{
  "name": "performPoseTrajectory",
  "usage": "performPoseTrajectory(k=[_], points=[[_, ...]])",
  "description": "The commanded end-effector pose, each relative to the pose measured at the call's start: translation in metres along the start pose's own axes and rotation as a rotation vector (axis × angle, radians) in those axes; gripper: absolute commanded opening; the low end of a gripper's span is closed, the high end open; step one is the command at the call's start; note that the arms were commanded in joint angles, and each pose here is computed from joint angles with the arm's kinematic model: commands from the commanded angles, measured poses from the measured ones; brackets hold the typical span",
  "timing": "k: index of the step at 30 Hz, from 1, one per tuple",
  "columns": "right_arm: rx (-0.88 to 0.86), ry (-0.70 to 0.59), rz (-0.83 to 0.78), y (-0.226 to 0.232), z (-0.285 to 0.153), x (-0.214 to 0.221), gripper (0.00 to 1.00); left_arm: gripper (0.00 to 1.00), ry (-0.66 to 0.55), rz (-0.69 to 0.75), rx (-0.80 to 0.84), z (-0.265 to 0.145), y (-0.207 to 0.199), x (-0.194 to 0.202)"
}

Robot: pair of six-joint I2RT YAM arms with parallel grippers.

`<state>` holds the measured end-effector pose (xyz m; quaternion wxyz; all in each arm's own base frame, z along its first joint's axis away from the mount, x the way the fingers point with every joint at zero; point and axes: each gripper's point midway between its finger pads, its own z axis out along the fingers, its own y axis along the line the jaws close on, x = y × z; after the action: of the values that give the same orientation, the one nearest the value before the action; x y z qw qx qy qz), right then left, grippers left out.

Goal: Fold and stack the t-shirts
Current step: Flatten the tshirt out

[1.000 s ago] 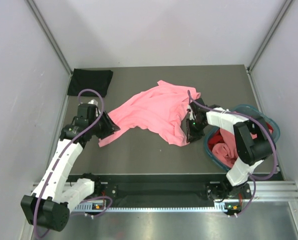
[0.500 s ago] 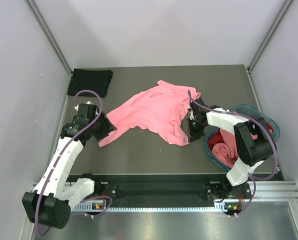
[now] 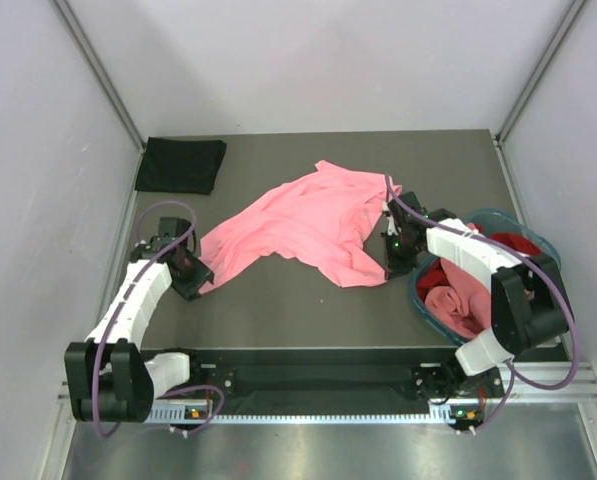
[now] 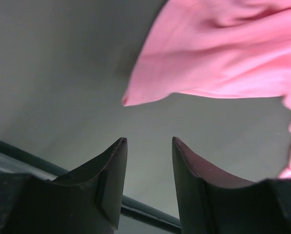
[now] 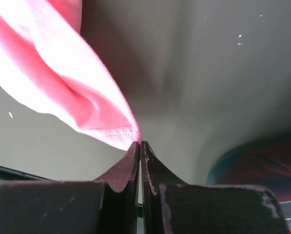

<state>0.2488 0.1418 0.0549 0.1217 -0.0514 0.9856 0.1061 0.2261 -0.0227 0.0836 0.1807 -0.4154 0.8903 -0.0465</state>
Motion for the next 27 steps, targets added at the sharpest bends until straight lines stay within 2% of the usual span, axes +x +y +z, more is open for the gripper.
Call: performPoseTrajectory(k=[1, 20, 27], points=[[-0.030, -0.028, -0.031, 0.005, -0.010, -0.002, 0.00, 0.47, 0.039, -0.022, -0.084, 0.011, 0.022, 0.013], [-0.103, -0.023, -0.017, 0.007, -0.012, 0.002, 0.00, 0.47, 0.111, -0.011, -0.171, 0.028, 0.061, 0.048], [-0.097, -0.024, -0.013, 0.003, -0.015, 0.004, 0.00, 0.47, 0.071, -0.017, -0.123, 0.020, 0.041, 0.030]])
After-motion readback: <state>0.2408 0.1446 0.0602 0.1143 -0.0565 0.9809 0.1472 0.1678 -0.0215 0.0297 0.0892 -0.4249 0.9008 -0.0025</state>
